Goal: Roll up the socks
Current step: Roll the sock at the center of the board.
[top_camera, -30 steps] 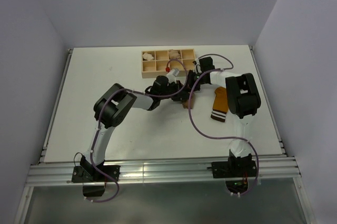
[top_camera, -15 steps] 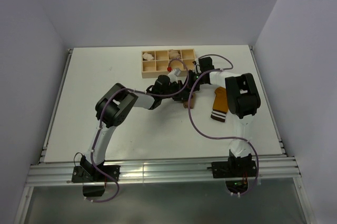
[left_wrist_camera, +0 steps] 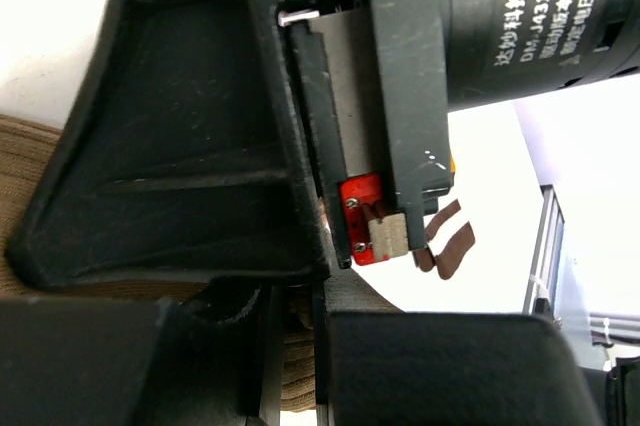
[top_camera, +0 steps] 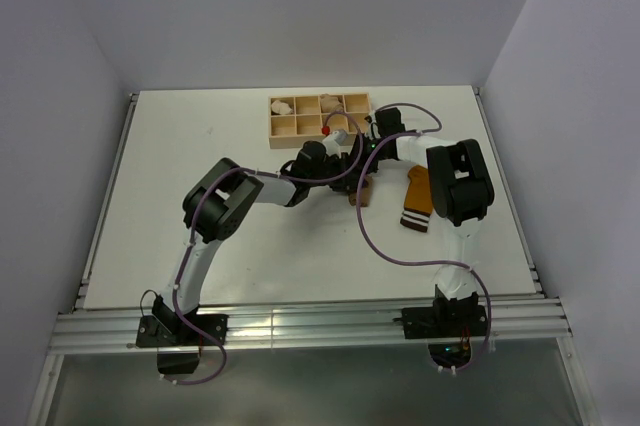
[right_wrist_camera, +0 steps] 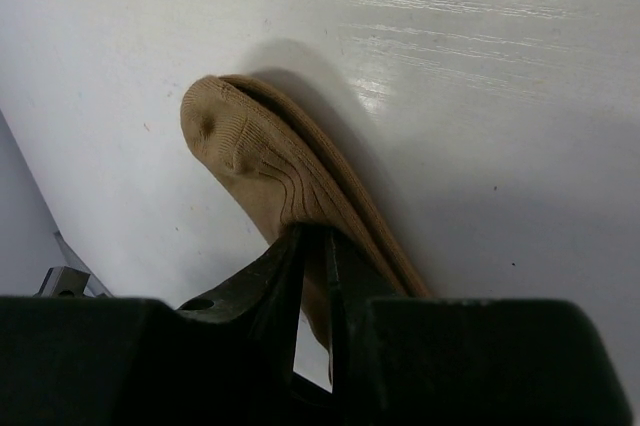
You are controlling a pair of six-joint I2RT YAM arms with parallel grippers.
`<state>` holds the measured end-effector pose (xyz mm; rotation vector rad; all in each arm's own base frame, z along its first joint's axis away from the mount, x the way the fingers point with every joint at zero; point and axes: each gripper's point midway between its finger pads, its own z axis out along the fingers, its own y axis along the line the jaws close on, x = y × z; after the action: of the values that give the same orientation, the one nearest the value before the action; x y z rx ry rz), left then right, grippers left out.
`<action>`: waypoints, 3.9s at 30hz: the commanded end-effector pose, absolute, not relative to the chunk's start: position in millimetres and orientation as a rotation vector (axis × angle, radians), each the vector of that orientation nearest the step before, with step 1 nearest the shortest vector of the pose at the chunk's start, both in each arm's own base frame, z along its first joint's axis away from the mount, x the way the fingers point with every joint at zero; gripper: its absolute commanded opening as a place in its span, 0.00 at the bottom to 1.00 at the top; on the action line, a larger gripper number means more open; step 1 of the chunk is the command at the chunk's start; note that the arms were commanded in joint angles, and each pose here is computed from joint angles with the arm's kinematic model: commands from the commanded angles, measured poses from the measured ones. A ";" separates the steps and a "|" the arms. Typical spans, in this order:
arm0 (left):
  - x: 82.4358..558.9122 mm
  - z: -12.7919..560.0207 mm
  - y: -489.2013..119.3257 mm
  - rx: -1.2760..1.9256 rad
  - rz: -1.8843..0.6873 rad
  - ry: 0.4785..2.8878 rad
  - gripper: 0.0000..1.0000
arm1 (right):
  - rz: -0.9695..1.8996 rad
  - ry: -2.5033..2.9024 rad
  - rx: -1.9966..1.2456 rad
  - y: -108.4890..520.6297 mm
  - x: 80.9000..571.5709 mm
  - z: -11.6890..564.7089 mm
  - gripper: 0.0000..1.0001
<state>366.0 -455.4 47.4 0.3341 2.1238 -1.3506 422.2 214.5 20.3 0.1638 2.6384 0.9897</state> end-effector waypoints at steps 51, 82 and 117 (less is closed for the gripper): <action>325.8 -25.9 -450.7 0.254 -1.373 2.369 0.20 | 0.941 2.103 0.691 127.1 331.8 76.2 0.74; 324.7 -23.2 -450.2 0.204 -1.408 2.359 0.21 | 0.956 2.286 0.702 163.7 326.8 6.4 0.23; 445.9 56.9 -391.3 0.114 -1.033 2.078 0.62 | 0.801 2.677 0.410 163.2 304.5 -3.3 0.00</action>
<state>413.6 -413.1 45.3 0.1569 2.1302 -1.1793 337.8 172.7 22.6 0.4302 2.4967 0.8975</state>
